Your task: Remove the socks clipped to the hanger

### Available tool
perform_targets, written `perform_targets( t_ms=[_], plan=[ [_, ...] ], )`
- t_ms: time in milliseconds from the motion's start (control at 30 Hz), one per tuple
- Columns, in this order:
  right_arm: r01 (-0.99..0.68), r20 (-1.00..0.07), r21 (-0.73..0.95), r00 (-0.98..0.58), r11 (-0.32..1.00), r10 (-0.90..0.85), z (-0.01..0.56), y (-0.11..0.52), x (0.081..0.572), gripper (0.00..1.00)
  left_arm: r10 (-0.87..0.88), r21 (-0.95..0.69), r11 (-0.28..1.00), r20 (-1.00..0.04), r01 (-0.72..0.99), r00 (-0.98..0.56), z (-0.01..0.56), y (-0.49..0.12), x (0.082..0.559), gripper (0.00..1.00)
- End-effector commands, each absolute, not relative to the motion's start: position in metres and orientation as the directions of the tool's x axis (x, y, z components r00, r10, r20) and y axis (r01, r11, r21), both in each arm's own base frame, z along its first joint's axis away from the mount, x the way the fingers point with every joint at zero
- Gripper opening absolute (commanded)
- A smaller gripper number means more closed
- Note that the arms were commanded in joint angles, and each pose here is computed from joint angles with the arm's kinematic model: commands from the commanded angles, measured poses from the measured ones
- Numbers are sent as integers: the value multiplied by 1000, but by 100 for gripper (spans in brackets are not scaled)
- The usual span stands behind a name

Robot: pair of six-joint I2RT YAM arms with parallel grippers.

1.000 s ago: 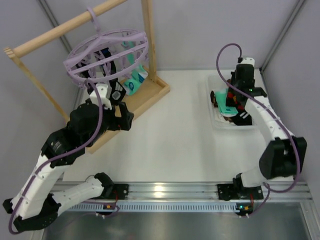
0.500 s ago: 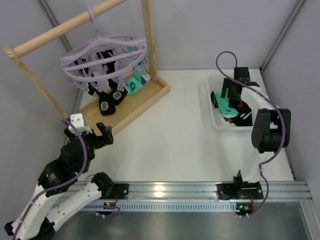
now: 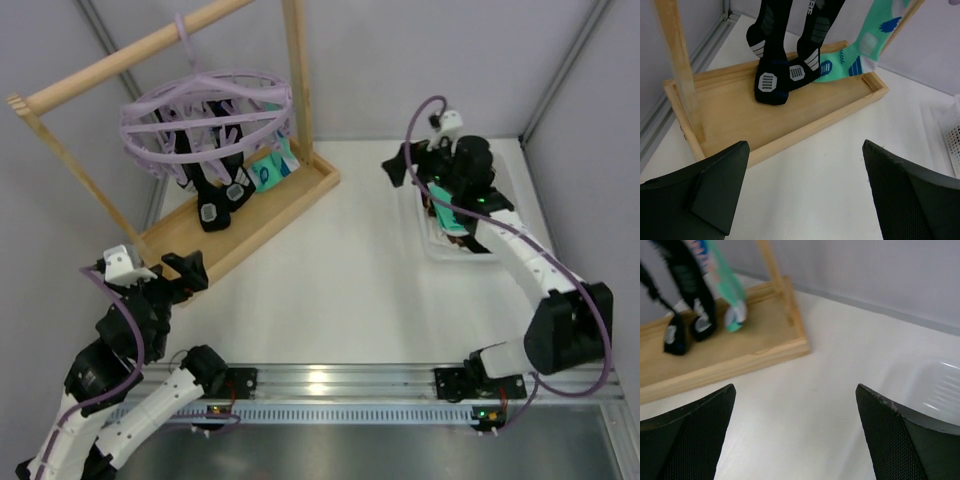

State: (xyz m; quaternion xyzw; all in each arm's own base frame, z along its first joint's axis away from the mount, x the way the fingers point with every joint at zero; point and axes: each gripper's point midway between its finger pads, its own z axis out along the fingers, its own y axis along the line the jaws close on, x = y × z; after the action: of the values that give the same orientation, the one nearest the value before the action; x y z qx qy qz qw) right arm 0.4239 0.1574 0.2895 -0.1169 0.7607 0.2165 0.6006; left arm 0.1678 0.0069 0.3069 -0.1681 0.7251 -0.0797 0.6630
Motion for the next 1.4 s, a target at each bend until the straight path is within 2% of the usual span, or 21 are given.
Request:
perform_targets(
  t_ms=[0,167,400,433,467,600,633,733,833,867,933,967,1033,1067,1133,1367],
  plan=[
    [-779,-994,104,-89,618,56,301,266,416,99,-355,-344,928,-933,-141,-57,308,1,176,98],
    [-838,-985,167,-119,520,124,278,333,453,99,-332,-320,938,-940,-137,-82,305,-4,179,98],
    [-859,-989,146,-116,491,93,249,408,493,97,-322,-309,941,-943,-136,-87,303,-4,179,98],
    [-859,-985,173,-159,482,69,225,420,497,96,-322,-308,942,-943,-135,-89,303,-5,179,98],
    [-866,-988,156,-126,474,95,243,427,504,95,-322,-308,942,-943,-135,-89,303,-5,179,98],
    [-875,-987,154,-118,459,105,231,452,520,91,-320,-307,942,-943,-135,-89,302,-4,179,98],
    [-873,-986,165,-137,458,94,211,458,526,90,-321,-308,942,-943,-134,-88,303,-4,179,98],
    [-887,-988,136,-87,442,128,224,476,541,82,-319,-306,943,-943,-129,-92,302,-5,179,98],
    [-888,-987,138,-84,438,139,208,486,549,65,-316,-303,944,-944,-131,-95,301,-5,180,98],
    [-891,-986,128,-66,435,154,215,487,550,53,-316,-303,944,-944,-130,-94,302,-6,180,98],
    [-896,-984,113,-41,429,174,217,491,547,39,-316,-303,944,-944,-131,-95,301,-6,180,98],
    [-896,-983,107,-31,430,180,219,490,546,28,-317,-304,943,-944,-132,-93,302,-5,180,98],
    [-893,-979,91,2,441,206,228,487,541,16,-316,-302,944,-944,-132,-93,302,-5,180,98],
    [-895,-975,83,17,439,220,234,486,537,5,-316,-302,944,-944,-134,-93,302,-5,180,98],
    [-888,-963,68,60,455,261,252,475,527,0,-315,-301,944,-945,-135,-93,302,-5,180,98],
    [-848,-923,13,193,530,332,319,429,483,0,-301,-286,949,-947,-130,-111,300,-9,183,98]
  ],
)
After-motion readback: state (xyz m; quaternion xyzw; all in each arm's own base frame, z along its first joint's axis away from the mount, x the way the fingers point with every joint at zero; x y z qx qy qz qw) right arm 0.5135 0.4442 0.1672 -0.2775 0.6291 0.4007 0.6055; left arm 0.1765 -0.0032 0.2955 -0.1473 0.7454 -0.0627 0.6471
